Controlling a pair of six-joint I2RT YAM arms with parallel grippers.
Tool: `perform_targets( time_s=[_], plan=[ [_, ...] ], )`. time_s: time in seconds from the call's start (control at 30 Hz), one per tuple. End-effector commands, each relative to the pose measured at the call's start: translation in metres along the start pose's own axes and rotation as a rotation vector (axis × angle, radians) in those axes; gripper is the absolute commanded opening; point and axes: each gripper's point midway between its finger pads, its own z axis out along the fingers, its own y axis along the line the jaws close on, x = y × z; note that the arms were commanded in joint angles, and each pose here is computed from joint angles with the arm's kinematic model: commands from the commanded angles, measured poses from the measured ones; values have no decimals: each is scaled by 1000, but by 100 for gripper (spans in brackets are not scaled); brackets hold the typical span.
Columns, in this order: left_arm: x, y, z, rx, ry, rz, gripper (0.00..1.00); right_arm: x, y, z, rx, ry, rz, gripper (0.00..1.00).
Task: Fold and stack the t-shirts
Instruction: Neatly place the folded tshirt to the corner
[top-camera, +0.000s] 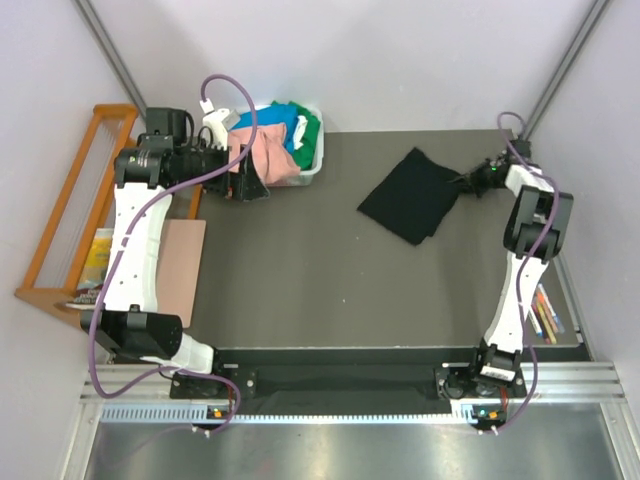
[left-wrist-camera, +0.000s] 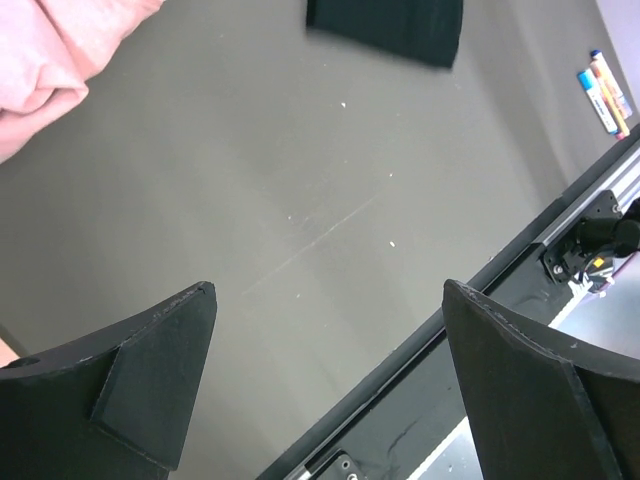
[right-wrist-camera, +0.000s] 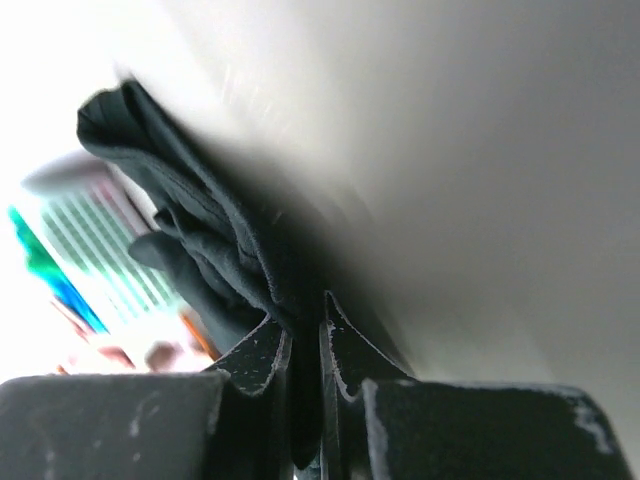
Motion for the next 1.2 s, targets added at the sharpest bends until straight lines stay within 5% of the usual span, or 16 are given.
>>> perform_targets(
  time_s=[0.0,0.2,0.33,0.43,0.47,0.5,0.57,0.8,0.97,1.07,1.17],
  plan=[
    [5,-1,-7,-12,-7,20,99,-87,0,-62,25,-333,88,0],
    [5,-2,-1,12,-5,2,99,-121,-44,-152,98,-648,209,0],
    [6,-5,-2,25,-10,1,99,-112,-58,-157,126,-636,213,0],
    [8,-8,-5,30,-10,4,99,-97,-61,-121,124,-445,212,37],
    [9,-9,-5,29,-11,5,99,-89,-75,-105,156,-386,229,64],
    [10,-10,-6,30,-8,2,99,-79,-74,-98,182,-344,228,77],
    [11,-13,-10,26,-15,15,99,-80,-63,-106,217,-371,157,99],
    [19,-17,-18,16,-20,32,99,-82,12,-185,344,-622,-77,100],
    [17,-19,-16,28,-35,27,99,-44,55,-253,506,-809,-183,100],
    [17,-19,-15,37,-42,26,99,-14,66,-249,478,-799,-246,100],
    [18,-18,-14,31,-42,24,99,16,67,-198,325,-594,-291,100]
  ],
)
